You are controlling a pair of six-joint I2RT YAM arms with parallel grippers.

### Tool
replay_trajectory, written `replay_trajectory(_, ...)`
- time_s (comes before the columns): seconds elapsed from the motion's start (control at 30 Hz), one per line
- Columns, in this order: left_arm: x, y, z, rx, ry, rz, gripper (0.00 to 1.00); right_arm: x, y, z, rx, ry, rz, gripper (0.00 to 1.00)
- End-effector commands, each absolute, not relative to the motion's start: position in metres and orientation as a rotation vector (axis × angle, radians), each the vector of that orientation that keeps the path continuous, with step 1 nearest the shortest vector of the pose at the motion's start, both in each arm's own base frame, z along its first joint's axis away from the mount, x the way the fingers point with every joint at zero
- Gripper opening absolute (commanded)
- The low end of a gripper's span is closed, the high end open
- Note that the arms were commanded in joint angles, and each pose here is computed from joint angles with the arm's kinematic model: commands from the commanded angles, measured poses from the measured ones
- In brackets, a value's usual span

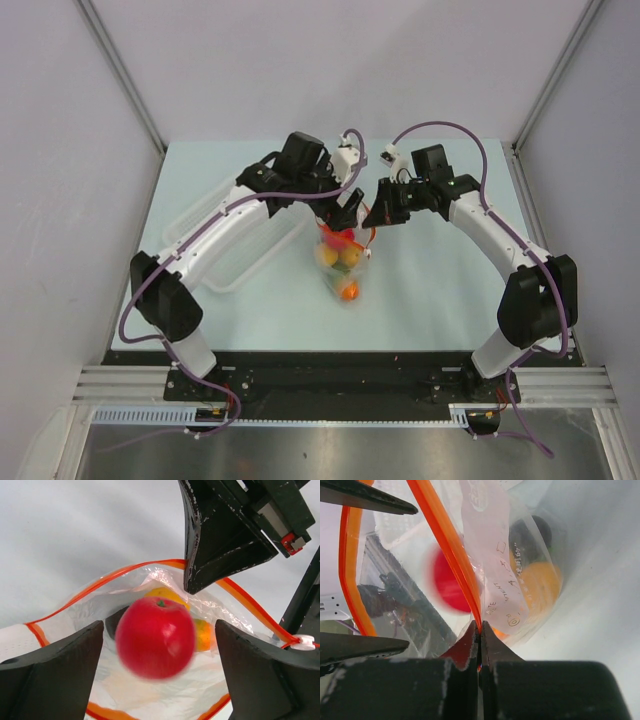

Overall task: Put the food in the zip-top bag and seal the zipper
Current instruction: Place the fake fruit in the zipper food storage bag.

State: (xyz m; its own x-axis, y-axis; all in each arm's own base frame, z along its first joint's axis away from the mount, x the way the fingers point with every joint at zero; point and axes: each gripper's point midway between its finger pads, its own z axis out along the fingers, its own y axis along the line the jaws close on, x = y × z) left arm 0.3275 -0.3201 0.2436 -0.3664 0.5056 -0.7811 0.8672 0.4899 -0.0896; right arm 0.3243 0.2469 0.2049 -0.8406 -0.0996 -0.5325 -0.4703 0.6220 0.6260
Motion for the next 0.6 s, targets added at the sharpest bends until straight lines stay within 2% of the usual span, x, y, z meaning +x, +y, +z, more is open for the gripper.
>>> replay_trajectory(0.0,0.325,-0.311,0.305,1.097,1.893,-0.627,0.99,0.327,0.252,0.219,-0.472,2.34,1.131,0.0)
replay_trajectory(0.1,0.33,-0.295,0.346,1.008,1.829,-0.661,1.0,0.327,0.252,0.22,-0.47,2.339,1.129,0.0)
replay_trajectory(0.23,0.367,-0.237,0.368,0.786,1.818,-0.614,1.0,0.326,0.251,0.219,-0.471,2.34,1.129,0.0)
replay_trajectory(0.33,0.398,-0.183,0.343,0.617,1.899,-0.525,1.0,0.325,0.251,0.219,-0.472,2.339,1.129,0.0)
replay_trajectory(0.43,0.423,-0.129,0.285,0.46,2.033,-0.433,0.98,0.325,0.251,0.219,-0.47,2.341,1.131,0.0)
replay_trajectory(0.57,0.44,-0.1,0.231,0.457,2.15,-0.304,0.96,0.326,0.252,0.217,-0.474,2.343,1.133,0.0)
